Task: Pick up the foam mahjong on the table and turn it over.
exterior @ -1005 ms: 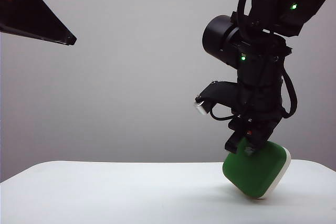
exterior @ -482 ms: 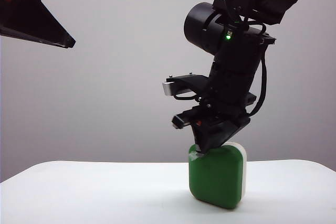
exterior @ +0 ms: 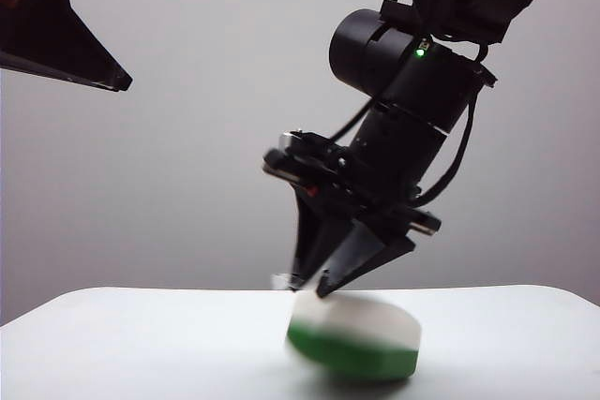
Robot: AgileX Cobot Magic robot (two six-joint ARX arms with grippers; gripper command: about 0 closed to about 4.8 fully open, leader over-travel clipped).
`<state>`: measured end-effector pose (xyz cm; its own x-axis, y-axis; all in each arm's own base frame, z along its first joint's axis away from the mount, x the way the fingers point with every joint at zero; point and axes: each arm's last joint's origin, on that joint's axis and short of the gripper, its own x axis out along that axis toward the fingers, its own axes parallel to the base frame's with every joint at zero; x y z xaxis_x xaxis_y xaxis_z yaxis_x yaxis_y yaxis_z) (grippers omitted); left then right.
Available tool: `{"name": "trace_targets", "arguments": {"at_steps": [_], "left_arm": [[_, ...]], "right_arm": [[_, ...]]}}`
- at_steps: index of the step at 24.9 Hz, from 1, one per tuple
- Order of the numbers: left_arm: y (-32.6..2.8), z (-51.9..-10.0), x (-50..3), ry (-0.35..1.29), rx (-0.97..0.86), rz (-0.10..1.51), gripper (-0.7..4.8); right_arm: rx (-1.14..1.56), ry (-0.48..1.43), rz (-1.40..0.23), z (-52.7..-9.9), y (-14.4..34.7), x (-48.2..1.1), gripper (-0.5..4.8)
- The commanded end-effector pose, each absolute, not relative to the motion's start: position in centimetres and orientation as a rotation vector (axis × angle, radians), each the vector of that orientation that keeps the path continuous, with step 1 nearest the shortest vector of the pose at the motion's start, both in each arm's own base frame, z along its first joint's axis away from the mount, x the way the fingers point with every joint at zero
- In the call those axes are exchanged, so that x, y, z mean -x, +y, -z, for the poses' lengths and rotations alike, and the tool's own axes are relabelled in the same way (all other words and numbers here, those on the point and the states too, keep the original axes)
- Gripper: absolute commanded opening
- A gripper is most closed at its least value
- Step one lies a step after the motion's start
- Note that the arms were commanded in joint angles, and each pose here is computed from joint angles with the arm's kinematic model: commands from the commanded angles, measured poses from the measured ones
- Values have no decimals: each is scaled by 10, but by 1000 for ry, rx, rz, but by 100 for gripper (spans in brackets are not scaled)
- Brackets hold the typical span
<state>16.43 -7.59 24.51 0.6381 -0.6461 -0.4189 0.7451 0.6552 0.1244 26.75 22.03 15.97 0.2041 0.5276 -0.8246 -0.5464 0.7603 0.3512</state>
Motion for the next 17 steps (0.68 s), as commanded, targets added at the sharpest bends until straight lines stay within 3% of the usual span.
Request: {"name": "trace_targets", "arguments": {"at_steps": [1,3,4,7,10,14,17], "left_arm": [[-76,-248,-165,342,-300,808,84],[-76,-248,-165,342,-300,807,84],[-76,-248,-165,342,-301,807,84],[-75,-247,-165,350,-312,780,84],[-74,-246,-165,371,-324,740,80],[-72,-242,-160,418,-370,739,-4],[-67,-249,-156,379,-396,628,-4]], "right_arm": [[-57,1163,-831,-164,223,-265,130],[-56,1168,-829,-168,222,-264,119],[-25,1154,-818,-174,219,-261,80],[25,1077,-799,-200,210,-253,30],[60,1041,-726,-223,198,-242,21],[22,954,-653,-239,175,-215,20],[-52,845,-542,-239,142,-191,20]]}}
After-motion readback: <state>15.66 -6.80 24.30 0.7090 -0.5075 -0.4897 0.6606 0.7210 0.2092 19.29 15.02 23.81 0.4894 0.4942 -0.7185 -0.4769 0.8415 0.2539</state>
